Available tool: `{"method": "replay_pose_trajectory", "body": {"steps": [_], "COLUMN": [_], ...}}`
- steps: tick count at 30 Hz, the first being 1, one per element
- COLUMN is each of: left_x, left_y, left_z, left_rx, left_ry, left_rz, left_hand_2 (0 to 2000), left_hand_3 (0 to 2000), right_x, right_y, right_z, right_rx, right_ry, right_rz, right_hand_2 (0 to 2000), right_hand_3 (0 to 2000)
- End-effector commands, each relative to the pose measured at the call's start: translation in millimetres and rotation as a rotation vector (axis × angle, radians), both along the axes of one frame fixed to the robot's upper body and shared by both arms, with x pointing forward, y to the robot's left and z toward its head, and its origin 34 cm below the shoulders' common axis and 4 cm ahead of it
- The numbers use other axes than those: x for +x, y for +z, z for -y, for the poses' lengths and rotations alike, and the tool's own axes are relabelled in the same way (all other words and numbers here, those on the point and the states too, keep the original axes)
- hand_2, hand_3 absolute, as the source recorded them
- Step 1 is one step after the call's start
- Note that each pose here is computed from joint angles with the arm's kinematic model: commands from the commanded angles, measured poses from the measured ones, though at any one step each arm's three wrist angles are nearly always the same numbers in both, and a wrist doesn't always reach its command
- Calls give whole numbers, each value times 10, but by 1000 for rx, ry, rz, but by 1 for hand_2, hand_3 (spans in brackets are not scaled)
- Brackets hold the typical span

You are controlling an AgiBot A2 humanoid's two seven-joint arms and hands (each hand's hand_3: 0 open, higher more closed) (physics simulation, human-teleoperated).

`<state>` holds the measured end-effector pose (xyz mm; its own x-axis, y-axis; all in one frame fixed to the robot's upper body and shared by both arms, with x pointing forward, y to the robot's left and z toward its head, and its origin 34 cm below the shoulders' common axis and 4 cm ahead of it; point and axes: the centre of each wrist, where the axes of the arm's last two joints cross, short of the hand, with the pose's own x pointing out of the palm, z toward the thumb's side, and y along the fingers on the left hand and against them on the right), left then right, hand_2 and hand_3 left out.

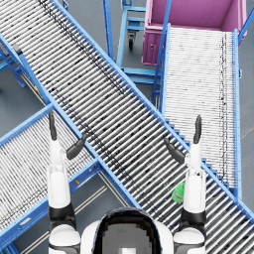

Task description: Pick up the oil and place it on the left assembly line, put the cola on the right, and keep Sprite still

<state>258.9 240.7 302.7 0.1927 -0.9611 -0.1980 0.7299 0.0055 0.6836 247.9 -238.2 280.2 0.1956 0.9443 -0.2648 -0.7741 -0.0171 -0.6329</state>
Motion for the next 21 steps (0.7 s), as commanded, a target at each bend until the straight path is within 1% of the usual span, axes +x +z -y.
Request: {"method": "replay_pose_trajectory", "body": {"steps": [1,3,11,12,14,15,16,17,19,20,21], "left_x": [-15,-7,-25,-18,-24,-22,-24,-23,-24,-24,-25], "left_y": [20,-11,21,-25,52,-8,62,5,73,63,42], "left_z": [8,8,18,21,28,27,18,28,29,29,29], "left_rx": [2,-1,-2,-4,-1,-4,-4,-5,-4,-5,-6], "left_ry": [-2,-2,-4,-5,-8,-7,-4,-7,-7,-7,-7], "left_rz": [10,-2,13,-5,24,3,28,8,32,29,22], "left_hand_2": [0,0,0,0,0,0,0,0,0,0,0], "left_hand_3": [0,0,0,0,0,0,0,0,0,0,0], "right_x": [-3,-9,-6,-9,-9,-8,-7,-9,-7,-9,-8], "right_y": [-3,36,-21,36,-11,57,67,9,78,26,47], "right_z": [4,20,8,10,4,-1,10,1,20,5,19], "right_rx": [1,3,9,8,11,8,10,12,12,13,15], "right_ry": [-2,-9,-6,-6,-5,-3,-7,-4,-11,-6,-11], "right_rz": [0,15,-6,16,-1,24,28,7,32,13,21], "right_hand_2": [0,0,0,0,0,0,0,0,0,0,0], "right_hand_3": [0,0,0,0,0,0,0,0,0,0,0]}}
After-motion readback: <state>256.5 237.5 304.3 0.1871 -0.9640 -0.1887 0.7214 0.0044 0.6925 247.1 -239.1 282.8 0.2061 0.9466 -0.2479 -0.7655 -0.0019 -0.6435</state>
